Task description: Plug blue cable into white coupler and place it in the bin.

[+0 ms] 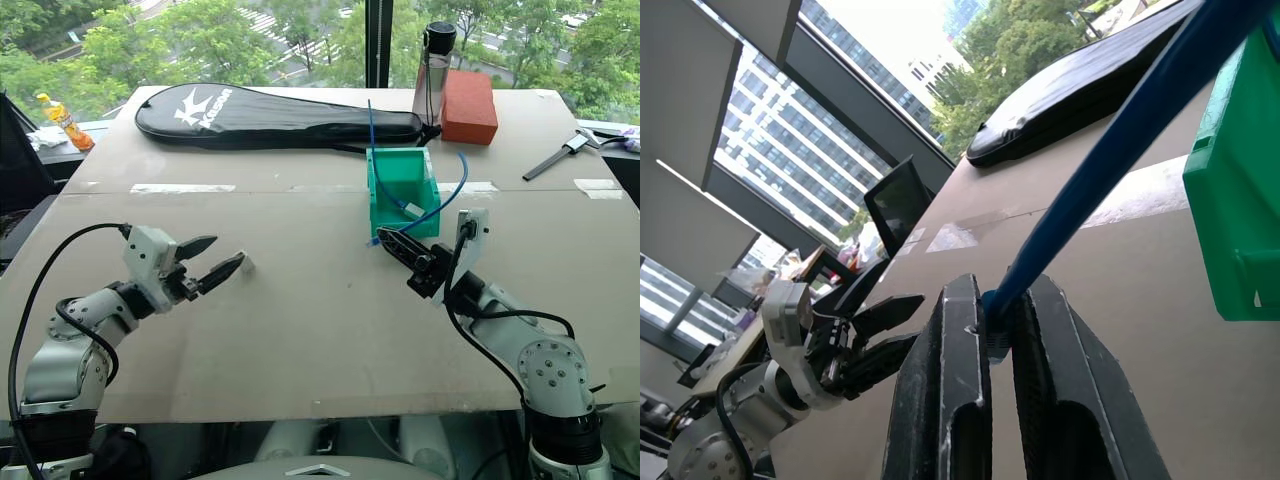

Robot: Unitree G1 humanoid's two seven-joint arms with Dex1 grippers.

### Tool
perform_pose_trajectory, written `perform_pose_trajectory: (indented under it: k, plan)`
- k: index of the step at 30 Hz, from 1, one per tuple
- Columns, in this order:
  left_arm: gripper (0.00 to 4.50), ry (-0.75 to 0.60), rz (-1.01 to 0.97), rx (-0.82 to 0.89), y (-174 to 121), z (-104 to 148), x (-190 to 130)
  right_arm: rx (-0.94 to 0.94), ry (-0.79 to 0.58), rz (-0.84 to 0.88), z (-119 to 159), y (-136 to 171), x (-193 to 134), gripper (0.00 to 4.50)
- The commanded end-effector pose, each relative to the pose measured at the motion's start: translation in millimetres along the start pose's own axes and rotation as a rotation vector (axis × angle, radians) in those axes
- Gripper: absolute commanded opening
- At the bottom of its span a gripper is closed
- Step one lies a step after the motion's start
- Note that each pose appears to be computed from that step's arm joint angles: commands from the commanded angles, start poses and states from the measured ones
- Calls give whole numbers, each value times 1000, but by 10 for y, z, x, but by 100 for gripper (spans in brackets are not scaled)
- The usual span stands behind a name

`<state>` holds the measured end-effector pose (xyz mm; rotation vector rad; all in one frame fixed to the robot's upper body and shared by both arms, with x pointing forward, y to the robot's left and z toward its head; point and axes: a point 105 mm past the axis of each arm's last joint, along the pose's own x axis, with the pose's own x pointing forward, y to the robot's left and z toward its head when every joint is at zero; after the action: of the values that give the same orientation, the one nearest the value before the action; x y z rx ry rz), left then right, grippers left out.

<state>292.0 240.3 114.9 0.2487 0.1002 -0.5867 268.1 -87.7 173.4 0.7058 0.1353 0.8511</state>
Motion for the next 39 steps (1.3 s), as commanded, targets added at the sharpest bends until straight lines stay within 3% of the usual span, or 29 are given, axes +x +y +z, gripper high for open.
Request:
perform_pose_trajectory:
  k: [1,8,11,13,16,20,25,33,39]
  plan:
    - [355,7,-13,48,17,-35,11,-28,-1,33,31,78,1,0]
    - [355,17,-49,86,43,-169,114,-46,-5,20,54,79,-35,0]
    - [271,0,-71,90,35,-183,174,-53,-12,13,70,80,-46,0]
    - [190,-11,-95,97,7,-193,225,-57,-14,9,78,80,-52,0]
    - [34,-19,-120,97,-24,-209,276,-64,-12,4,81,78,-64,0]
    - [28,-48,-172,105,-109,-160,295,-98,-1,-3,99,77,-86,0]
    - [28,-82,-352,124,-461,-6,402,-314,86,25,115,90,-112,0]
    - [28,-107,-642,186,-1074,284,918,-677,318,182,91,94,-34,0]
    - [28,-82,-739,218,-1324,357,1223,-829,418,268,189,8,134,0]
